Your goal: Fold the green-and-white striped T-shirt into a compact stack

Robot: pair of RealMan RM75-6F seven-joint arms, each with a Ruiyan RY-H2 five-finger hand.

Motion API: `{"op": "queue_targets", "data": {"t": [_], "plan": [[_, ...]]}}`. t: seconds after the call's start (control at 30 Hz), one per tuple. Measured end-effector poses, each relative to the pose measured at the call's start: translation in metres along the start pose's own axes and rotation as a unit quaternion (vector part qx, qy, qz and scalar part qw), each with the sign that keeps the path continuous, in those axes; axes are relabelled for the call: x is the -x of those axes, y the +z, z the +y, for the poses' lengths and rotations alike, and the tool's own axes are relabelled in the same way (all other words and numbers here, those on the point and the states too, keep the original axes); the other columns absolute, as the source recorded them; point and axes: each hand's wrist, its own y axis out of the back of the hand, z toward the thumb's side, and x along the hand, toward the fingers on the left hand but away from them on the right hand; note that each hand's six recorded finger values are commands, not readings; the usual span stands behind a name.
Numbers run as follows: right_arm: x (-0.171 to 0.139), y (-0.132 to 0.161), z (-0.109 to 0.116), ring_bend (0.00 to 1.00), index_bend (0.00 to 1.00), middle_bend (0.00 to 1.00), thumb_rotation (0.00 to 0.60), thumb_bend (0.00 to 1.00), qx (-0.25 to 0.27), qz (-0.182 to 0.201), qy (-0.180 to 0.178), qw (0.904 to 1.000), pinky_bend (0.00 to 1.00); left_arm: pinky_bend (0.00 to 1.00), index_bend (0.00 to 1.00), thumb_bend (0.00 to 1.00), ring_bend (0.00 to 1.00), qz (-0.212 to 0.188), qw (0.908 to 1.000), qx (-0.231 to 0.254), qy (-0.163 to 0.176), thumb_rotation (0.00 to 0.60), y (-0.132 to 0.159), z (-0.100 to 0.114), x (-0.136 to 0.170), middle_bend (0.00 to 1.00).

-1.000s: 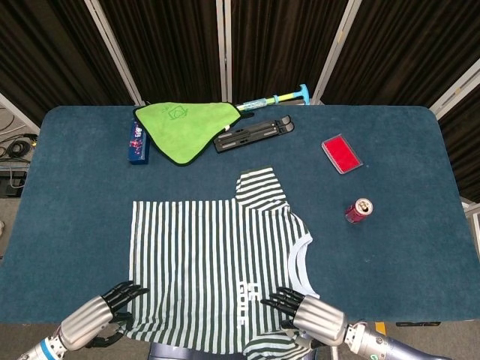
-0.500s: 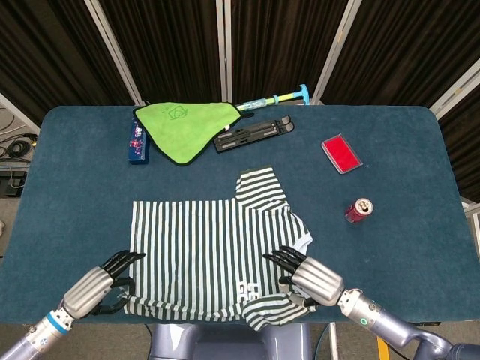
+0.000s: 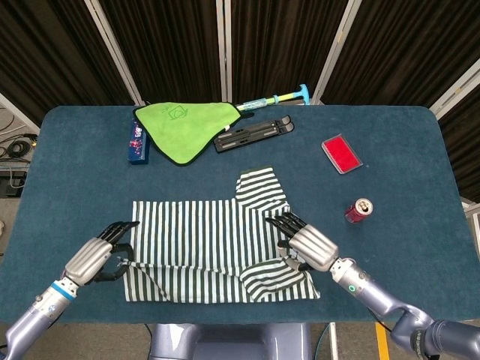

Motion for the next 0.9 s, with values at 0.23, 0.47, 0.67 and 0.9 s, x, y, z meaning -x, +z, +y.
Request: {"op": "queue_targets", "data": {"t": [0.23,0.47,0.67,0.9], "plan": [[0.021,-0.015,0.002,0.00,0.74,0.00,0.600,0.43,-0.008,-0.026,-0.004,0.9996,0.00,0.00,0.77,0.69,0.00,0.018,0.9997,0.012,0.009,0.600,-0.010,0.008,-0.021,0.00],[0.045,-0.029,0.001,0.00,0.74,0.00,0.600,0.43,-0.009,-0.054,-0.007,0.9985,0.00,0.00,0.77,0.69,0.00,0.042,0.9990,0.012,0.012,0.600,-0.023,0.016,-0.042,0.00],[0.062,-0.038,0.003,0.00,0.74,0.00,0.600,0.42,-0.020,-0.070,-0.010,0.9973,0.00,0.00,0.77,0.69,0.00,0.056,0.9984,0.000,0.012,0.600,-0.035,0.018,-0.054,0.00],[0.082,-0.047,0.005,0.00,0.74,0.00,0.600,0.42,-0.032,-0.087,-0.011,0.9956,0.00,0.00,0.77,0.69,0.00,0.061,0.9979,0.001,0.023,0.600,-0.044,0.025,-0.072,0.00]]}}
